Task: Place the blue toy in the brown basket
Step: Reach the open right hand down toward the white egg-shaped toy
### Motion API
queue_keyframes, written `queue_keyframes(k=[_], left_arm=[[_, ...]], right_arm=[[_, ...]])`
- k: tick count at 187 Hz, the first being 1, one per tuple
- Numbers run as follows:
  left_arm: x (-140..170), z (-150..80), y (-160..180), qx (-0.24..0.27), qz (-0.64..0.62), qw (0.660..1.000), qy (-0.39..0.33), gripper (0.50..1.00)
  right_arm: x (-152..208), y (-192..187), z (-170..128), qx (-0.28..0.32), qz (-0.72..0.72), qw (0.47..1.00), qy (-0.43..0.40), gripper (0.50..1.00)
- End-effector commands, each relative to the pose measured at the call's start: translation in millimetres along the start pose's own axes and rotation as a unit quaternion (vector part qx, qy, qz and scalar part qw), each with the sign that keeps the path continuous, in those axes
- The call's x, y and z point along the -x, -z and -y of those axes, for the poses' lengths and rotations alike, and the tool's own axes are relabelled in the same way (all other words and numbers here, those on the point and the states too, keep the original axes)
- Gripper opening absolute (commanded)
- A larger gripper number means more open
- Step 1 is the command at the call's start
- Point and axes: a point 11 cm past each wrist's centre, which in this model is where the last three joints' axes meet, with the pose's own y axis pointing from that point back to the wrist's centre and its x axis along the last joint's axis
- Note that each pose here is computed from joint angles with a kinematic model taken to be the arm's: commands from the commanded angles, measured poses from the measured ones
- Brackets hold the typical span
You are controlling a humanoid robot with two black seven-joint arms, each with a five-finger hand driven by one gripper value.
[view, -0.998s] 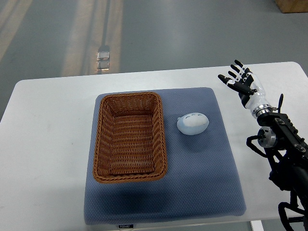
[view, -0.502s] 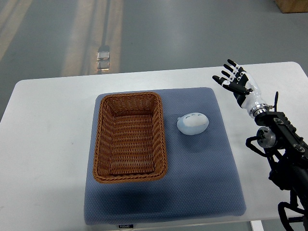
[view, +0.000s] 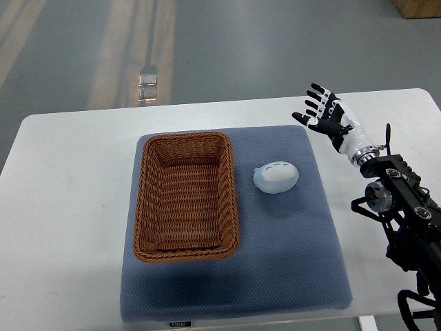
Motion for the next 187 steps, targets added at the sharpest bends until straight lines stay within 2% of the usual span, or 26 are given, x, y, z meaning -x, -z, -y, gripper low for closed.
queue_keyframes(k=[1, 99, 163, 187], left_arm=[[0.0, 0.0, -0.7, 0.001, 0.000, 1.000, 0.000, 1.000], [0.0, 0.0, -0.6, 0.000, 0.001, 1.000, 0.000, 1.000], [0.5, 0.0, -0.7, 0.001, 0.001, 1.000, 0.000, 1.000], [4.6, 0.2, -1.0, 0.001, 0.001, 1.000, 0.006, 1.000]], right_arm=[[0.4, 3.7, 0.4, 0.003, -0.035, 0.999, 0.013, 0.911], [-9.8, 31.3, -9.0, 0.000, -0.169, 0.981, 0.096, 0.911], [-1.6, 14.4, -31.6, 0.039, -0.278, 0.945, 0.165, 0.911], [-6.1, 18.9, -35.3, 0.046, -0.315, 0.930, 0.181, 0.911]])
